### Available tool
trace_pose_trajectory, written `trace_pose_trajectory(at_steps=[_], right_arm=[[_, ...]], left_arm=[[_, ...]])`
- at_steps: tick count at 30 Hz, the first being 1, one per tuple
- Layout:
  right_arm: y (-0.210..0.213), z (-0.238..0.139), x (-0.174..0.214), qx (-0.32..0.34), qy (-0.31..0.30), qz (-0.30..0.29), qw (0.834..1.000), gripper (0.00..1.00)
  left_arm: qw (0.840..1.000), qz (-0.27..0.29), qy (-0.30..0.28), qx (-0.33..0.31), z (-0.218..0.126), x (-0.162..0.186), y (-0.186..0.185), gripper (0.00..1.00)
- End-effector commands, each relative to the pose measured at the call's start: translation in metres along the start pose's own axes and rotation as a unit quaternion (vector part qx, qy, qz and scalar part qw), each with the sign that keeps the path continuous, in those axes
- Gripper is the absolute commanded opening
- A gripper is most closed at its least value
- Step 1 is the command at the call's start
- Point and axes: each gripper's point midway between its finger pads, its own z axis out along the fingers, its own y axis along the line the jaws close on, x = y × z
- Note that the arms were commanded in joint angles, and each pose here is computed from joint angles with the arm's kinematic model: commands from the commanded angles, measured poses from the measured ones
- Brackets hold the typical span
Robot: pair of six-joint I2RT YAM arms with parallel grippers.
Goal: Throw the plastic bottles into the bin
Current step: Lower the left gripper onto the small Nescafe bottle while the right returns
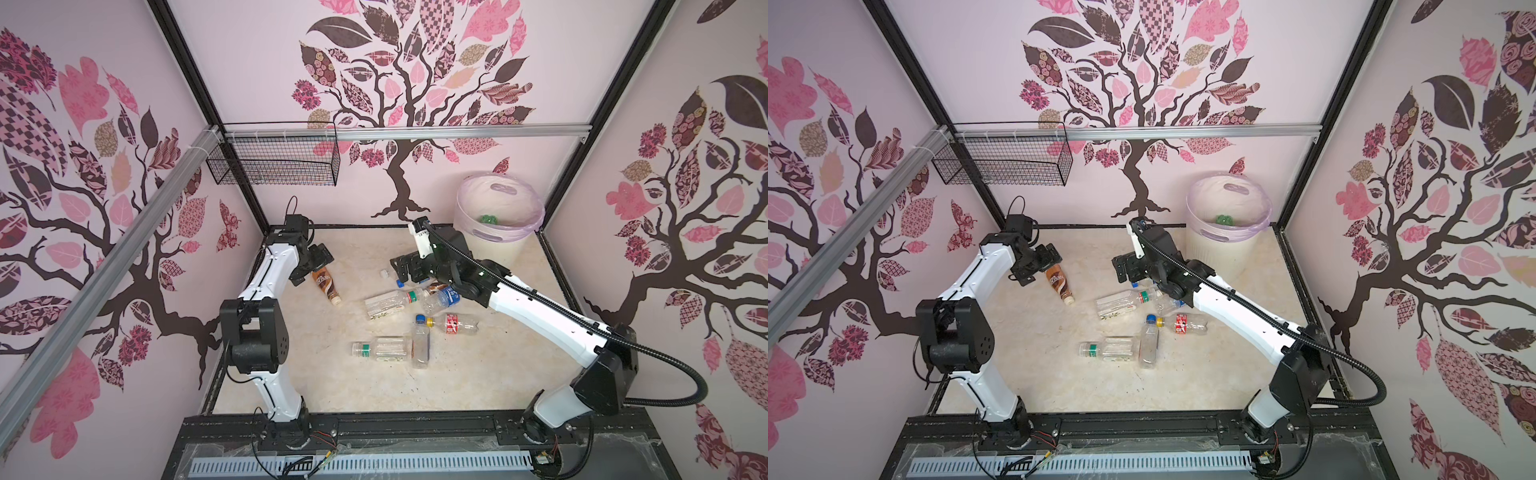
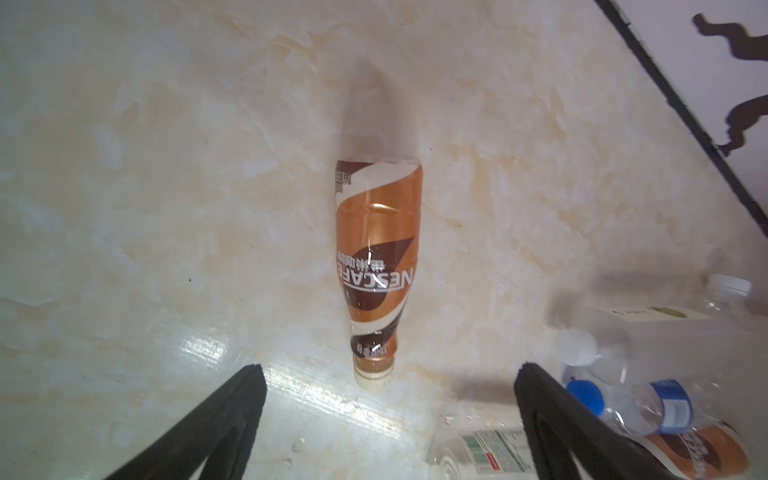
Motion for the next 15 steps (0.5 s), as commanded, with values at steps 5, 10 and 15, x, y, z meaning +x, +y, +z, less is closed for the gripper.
trace_pose_trajectory(at_steps=[5,10,15], right_arm=[[0.000,-0.018,0.005,-0.017,-0.019,0.005,1.000,1.00],[-0.011,-0.026,0.017,0.002,-0.025,0.003,1.000,0.99],[-0.008,-0.022,0.022,-0.005,-0.014,0.008,1.000,0.99]], left_arm=[[0.999,0.018,-0.003,-0.028,0.036,-0.023,-0.002,0.97],[0.999,0.021,-0.002,-0.041,0.054,-0.033,-0.003,0.97],[0.998,0.026,0.009,-0.049,0.074,-0.035,-0.003,0.90]])
